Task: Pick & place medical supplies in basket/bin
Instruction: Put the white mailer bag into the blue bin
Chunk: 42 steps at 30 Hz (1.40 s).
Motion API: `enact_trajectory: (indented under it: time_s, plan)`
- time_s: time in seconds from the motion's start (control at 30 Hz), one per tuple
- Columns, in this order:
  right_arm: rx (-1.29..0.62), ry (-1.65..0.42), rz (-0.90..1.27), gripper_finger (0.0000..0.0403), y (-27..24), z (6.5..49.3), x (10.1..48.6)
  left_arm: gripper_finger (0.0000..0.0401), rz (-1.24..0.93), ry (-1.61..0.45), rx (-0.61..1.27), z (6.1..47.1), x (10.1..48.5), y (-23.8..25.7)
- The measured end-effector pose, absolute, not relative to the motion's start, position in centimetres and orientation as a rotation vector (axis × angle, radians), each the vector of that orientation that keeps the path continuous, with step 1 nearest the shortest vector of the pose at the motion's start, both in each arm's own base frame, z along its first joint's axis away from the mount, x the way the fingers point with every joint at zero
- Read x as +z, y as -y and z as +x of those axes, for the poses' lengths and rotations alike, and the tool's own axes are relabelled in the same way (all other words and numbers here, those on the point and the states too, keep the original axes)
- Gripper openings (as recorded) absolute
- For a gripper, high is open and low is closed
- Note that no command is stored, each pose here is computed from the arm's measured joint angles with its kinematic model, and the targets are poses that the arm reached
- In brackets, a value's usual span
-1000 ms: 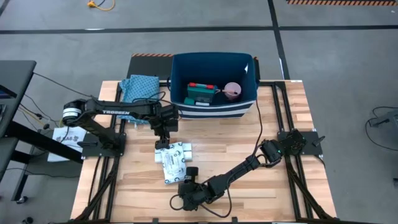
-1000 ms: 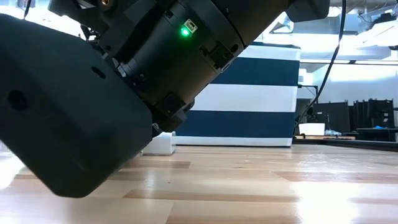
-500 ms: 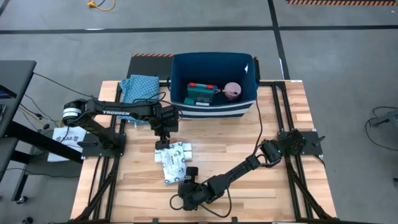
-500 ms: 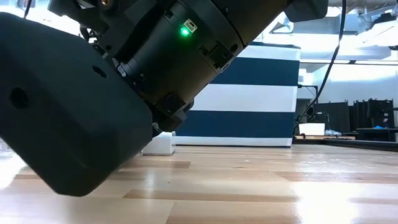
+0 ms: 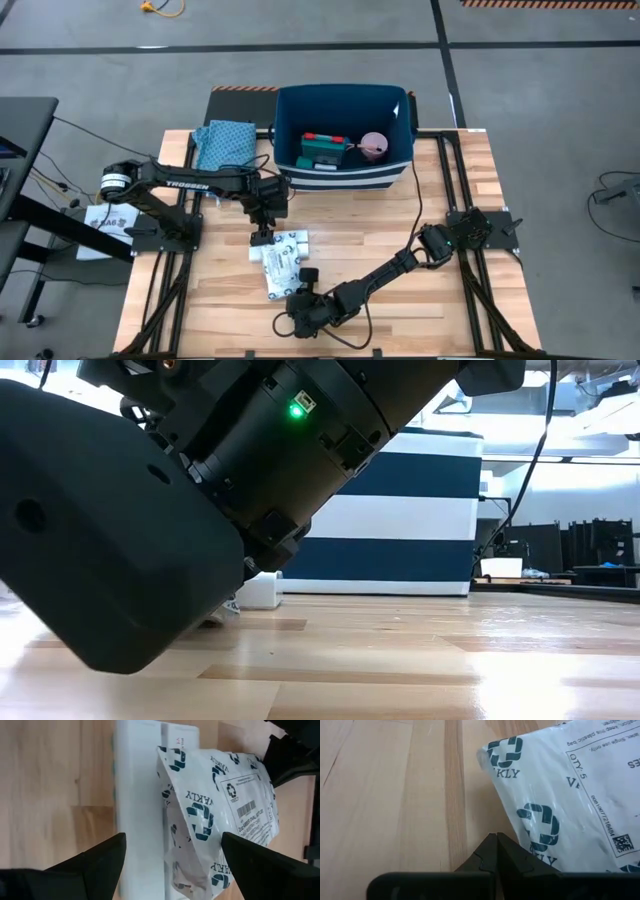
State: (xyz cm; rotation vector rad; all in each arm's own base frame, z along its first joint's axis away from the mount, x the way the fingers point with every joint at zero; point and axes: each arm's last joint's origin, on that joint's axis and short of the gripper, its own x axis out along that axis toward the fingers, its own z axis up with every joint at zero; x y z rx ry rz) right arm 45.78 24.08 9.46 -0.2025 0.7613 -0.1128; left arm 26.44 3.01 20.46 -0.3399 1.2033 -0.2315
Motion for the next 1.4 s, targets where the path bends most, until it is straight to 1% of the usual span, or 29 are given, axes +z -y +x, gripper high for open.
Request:
enact_trajectory:
  time_s: [0.53,0.7,0.8,0.97,1.07,1.17,1.27,1.4]
  plan:
    - [-0.133,-0.749,-0.173,0.0,-22.6,46.7,9.5,0.0316,-0.378,-1.194,-0.276,26.5,20.5,-2.5]
    - [-0.138,-0.749,-0.174,0.0,-22.5,46.8,9.5,0.0316,-0.379,-1.255,-0.285,27.3,18.9,-2.1]
    - [-0.138,-0.749,-0.175,0.0,-22.5,46.8,9.5,0.0316,-0.4,-1.296,-0.33,27.8,17.7,-1.5]
    - [-0.137,-0.749,-0.175,0.0,-22.6,46.7,9.5,0.0312,-0.383,-1.308,-0.382,28.1,17.1,-0.7]
    - [-0.138,-0.749,-0.176,0.0,-22.5,46.7,9.5,0.03,-0.359,-1.305,-0.365,27.8,17.5,-0.7]
    - [-0.141,-0.75,-0.176,0.0,-22.5,46.8,9.5,0.0278,-0.333,-1.295,-0.341,27.7,17.8,-0.8]
    - [-0.141,-0.75,-0.177,0.0,-22.5,46.8,9.5,0.0248,-0.322,-1.293,-0.335,27.6,18.1,-0.8]
    - [-0.14,-0.75,-0.176,0.0,-22.5,46.8,9.5,0.0197,-0.324,-1.295,-0.338,27.4,18.3,-0.8]
